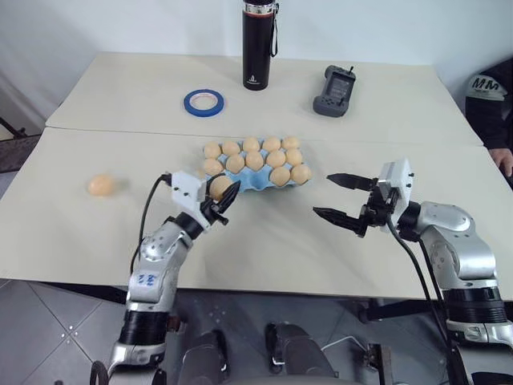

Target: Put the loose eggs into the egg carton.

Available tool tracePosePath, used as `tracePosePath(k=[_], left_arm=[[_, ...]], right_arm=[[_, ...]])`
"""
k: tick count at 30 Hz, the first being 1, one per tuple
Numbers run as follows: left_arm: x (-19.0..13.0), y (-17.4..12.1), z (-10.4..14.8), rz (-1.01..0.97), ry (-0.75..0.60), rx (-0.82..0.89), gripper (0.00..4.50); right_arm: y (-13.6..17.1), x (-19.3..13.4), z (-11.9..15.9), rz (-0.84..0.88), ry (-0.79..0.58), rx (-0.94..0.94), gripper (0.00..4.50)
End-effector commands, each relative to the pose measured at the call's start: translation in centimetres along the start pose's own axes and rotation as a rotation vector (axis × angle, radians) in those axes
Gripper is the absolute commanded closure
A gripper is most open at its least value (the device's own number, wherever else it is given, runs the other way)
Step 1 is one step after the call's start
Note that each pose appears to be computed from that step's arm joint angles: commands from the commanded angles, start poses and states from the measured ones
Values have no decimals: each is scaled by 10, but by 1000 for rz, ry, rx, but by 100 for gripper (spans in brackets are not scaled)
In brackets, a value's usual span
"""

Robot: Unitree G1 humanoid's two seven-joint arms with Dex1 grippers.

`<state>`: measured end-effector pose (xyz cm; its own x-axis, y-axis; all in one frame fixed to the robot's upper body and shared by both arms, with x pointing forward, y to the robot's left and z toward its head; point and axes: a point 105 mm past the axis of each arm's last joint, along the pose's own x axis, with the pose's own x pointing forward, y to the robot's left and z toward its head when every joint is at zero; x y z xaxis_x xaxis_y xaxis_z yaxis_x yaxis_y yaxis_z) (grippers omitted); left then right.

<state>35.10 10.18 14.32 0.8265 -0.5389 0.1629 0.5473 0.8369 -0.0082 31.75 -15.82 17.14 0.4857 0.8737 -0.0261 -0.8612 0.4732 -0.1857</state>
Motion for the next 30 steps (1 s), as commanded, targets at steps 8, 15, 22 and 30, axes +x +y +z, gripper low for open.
tracePosePath(k=[8, 15, 22, 30], left_arm=[[58, -4, 16, -85, -85, 67, 279], [74, -11, 19, -180, -85, 73, 279], [84, -14, 19, -209, -86, 59, 153], [86, -15, 21, -226, -90, 63, 5]], right_arm=[[1, -9, 14, -51, -38, -27, 0], [0, -11, 13, -66, -33, -30, 0], [-1, -12, 15, -76, -39, -34, 0], [-3, -15, 14, -120, -43, -42, 0]])
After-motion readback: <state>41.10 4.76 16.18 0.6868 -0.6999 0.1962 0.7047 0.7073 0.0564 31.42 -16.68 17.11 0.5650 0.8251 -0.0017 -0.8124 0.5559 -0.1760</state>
